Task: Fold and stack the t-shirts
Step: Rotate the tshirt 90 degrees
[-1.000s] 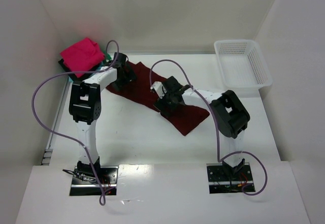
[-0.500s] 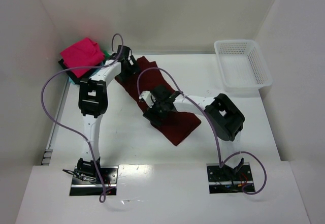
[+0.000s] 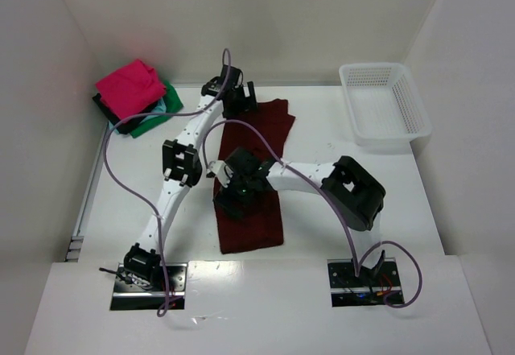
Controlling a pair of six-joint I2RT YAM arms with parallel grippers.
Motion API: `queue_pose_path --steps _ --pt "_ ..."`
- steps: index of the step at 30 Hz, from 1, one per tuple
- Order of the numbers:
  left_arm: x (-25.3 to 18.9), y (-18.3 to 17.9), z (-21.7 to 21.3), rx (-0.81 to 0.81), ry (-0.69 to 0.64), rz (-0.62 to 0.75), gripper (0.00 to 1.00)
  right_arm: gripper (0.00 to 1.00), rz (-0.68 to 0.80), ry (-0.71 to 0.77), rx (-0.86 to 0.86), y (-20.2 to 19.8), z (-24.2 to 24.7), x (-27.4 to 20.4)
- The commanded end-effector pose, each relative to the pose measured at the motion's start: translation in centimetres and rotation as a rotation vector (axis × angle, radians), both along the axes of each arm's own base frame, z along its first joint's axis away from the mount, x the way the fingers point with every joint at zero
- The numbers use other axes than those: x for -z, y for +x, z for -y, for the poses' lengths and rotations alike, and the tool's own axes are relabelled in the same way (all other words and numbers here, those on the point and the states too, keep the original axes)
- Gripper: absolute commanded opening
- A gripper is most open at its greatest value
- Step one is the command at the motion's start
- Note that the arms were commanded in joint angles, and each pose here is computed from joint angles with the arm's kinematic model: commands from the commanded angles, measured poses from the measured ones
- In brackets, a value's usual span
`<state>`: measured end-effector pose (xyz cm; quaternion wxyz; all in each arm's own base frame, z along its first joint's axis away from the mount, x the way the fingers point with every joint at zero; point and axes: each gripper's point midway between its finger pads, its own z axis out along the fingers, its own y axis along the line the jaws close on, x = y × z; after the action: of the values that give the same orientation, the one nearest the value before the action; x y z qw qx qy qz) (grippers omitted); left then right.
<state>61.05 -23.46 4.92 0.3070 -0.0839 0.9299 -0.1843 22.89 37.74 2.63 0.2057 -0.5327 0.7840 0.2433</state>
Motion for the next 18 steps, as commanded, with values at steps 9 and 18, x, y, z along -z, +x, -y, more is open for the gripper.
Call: queue_pose_path --steps 9,18 --pt "-7.8 -2.6 -2.9 -0.012 0.099 0.028 1.0 1.0 0.191 0.168 0.253 5.0 0.1 -11.4" --pt "-21.7 -3.6 -8.9 -0.111 0.084 0.239 1.0 1.0 0.322 0.195 0.767 15.3 11.9 -16.6"
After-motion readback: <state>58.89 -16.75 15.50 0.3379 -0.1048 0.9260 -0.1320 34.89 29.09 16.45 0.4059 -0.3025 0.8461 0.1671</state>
